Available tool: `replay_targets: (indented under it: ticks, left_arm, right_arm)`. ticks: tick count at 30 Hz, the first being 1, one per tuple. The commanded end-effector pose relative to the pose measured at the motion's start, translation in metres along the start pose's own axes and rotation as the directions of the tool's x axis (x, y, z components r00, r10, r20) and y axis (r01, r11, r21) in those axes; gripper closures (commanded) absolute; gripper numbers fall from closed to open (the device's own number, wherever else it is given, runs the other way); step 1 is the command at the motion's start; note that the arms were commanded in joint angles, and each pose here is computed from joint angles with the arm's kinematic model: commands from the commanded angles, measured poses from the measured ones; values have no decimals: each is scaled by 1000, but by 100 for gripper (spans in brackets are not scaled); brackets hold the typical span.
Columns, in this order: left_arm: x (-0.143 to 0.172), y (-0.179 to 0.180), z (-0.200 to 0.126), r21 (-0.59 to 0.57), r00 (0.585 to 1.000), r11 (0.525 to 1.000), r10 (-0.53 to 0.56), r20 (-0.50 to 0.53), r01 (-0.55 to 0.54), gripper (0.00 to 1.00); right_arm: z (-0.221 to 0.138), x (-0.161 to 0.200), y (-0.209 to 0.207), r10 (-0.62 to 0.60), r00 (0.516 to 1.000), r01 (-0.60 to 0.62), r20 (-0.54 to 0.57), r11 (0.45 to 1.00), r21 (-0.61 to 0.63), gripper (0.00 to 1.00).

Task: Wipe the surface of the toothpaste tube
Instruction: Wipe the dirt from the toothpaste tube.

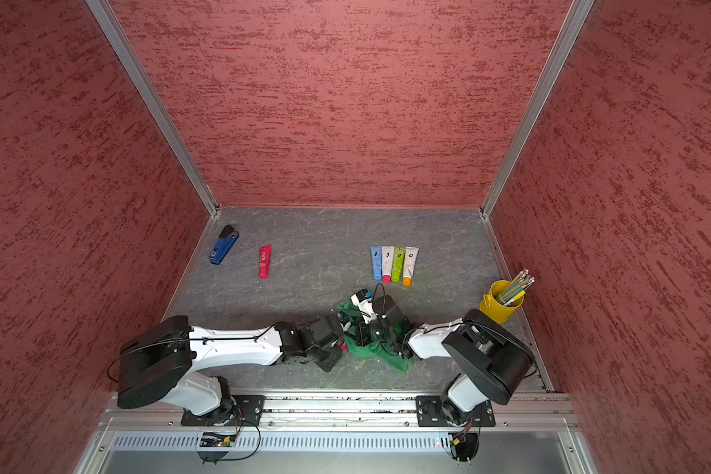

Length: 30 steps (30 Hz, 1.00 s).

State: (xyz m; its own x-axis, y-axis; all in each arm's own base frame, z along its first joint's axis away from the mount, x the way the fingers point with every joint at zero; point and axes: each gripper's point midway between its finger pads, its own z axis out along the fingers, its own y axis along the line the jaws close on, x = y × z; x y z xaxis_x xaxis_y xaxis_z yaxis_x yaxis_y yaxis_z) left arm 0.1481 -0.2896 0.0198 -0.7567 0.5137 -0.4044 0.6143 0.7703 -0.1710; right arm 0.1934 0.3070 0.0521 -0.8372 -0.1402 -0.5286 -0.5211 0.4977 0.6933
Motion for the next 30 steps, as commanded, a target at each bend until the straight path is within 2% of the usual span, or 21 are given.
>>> replay_targets:
  ticks: [1, 4, 7, 10, 17, 21, 25, 27, 30]
  left_arm:
    - [-4, 8, 9, -43, 999, 999, 26, 27, -24, 100]
    - [-3, 10, 8, -48, 999, 999, 23, 32, -21, 100]
    - [-3, 11, 6, -49, 999, 999, 20, 40, -18, 100]
    - [-1, 12, 4, -52, 999, 999, 13, 44, -11, 100]
    - [6, 17, -1, -71, 999, 997, -9, 49, 13, 100]
    - [6, 20, -6, -80, 998, 997, -18, 67, 23, 100]
    - [4, 21, -4, -88, 998, 996, -16, 64, 21, 100]
    - [4, 21, -1, -93, 998, 995, -17, 59, 23, 100]
    - [4, 21, 0, -98, 998, 995, -17, 57, 23, 100]
  right_arm:
    - [3, 52, 26, 47, 974, -81, -220, 986, -148, 100]
    - [5, 53, -3, 69, 974, -69, -215, 998, 7, 100]
    - [-2, 50, -44, 145, 973, -112, -178, 976, 185, 100]
    - [-14, 45, -86, 189, 972, -128, -138, 923, 363, 100]
    - [-40, 9, -126, 197, 980, -175, 22, 811, 559, 100]
    - [-58, -12, -131, 152, 984, -176, 92, 767, 617, 100]
    - [-61, -18, -131, 135, 986, -164, 94, 765, 622, 100]
    - [-59, -17, -129, 131, 988, -157, 87, 778, 608, 100]
    - [-51, -14, -111, 122, 991, -133, 56, 845, 519, 100]
